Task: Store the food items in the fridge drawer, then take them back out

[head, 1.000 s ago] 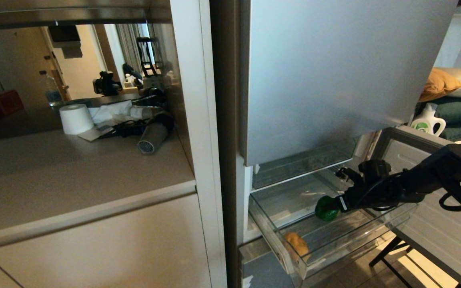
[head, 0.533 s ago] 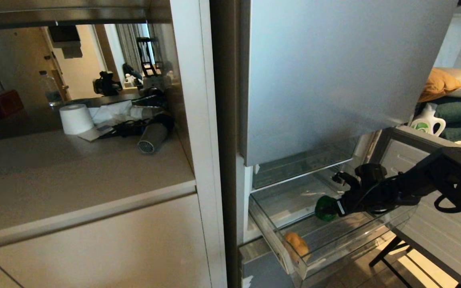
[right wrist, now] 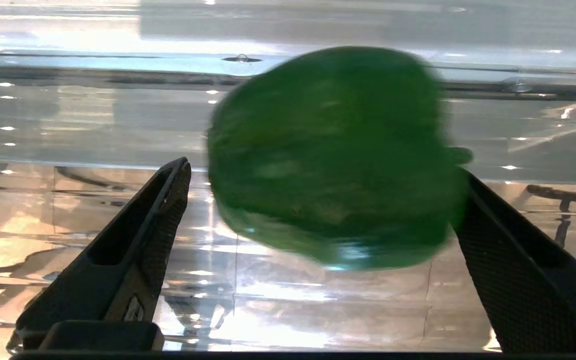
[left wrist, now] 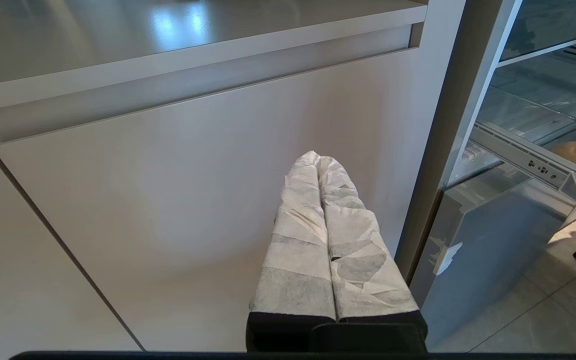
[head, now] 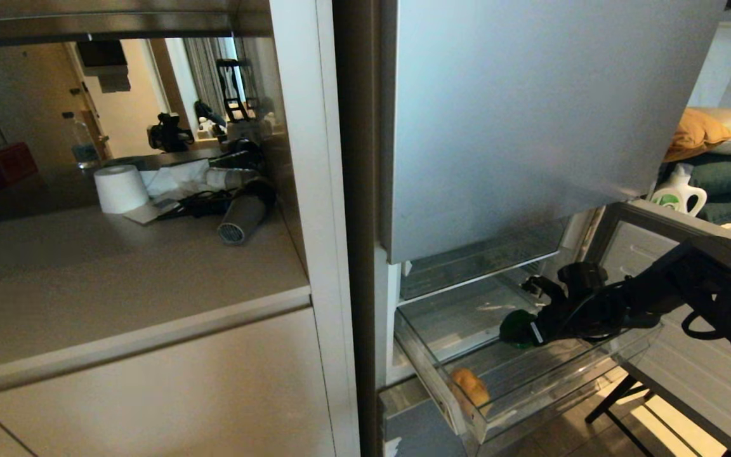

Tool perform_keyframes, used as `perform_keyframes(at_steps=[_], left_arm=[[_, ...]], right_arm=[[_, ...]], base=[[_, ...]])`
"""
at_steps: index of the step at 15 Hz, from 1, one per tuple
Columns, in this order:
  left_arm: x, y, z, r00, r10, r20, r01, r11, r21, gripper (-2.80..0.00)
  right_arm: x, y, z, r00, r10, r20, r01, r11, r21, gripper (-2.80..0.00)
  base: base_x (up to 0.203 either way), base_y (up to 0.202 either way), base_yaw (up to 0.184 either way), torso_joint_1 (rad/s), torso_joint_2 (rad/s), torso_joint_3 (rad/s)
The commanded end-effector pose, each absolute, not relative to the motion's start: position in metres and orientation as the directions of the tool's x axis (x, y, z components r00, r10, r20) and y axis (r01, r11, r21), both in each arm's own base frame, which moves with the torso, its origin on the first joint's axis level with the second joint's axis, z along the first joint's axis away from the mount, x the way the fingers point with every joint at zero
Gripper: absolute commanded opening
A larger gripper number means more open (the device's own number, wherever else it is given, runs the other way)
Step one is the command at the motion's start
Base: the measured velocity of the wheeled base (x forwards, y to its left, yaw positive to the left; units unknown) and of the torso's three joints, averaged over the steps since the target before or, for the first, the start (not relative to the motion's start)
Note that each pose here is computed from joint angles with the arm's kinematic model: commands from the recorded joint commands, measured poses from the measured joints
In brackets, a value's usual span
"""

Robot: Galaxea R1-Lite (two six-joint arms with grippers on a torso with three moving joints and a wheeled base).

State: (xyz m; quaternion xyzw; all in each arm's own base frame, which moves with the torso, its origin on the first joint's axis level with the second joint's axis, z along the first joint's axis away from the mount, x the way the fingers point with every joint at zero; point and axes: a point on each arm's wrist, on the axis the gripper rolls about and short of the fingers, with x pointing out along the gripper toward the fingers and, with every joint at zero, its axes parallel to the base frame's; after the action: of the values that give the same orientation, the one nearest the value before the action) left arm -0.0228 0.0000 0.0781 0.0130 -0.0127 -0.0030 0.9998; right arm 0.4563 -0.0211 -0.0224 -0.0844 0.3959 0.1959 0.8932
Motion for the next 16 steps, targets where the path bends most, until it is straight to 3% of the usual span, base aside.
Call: perform_keyframes(at_steps=[1, 16], left_arm=[[-0.022, 0.000, 0.075, 1.000, -0.006, 0.014, 0.006, 1.000, 0.026, -2.80], [-0.022, 0.000, 0.075, 1.000, -0.006, 0.014, 0.006, 1.000, 0.026, -2.80]], right_arm=[[0.457, -0.021, -0.023, 0.610, 0.286, -0.739, -0.420, 0.907, 0.004, 0.00], [0.460, -0.021, -0.032, 0.605, 0.283, -0.744, -0.419, 0.908, 0.005, 0.00]], base=[[0.000, 0.000, 0.000, 0.000, 0.00, 0.000], [0.000, 0.000, 0.000, 0.000, 0.00, 0.000]])
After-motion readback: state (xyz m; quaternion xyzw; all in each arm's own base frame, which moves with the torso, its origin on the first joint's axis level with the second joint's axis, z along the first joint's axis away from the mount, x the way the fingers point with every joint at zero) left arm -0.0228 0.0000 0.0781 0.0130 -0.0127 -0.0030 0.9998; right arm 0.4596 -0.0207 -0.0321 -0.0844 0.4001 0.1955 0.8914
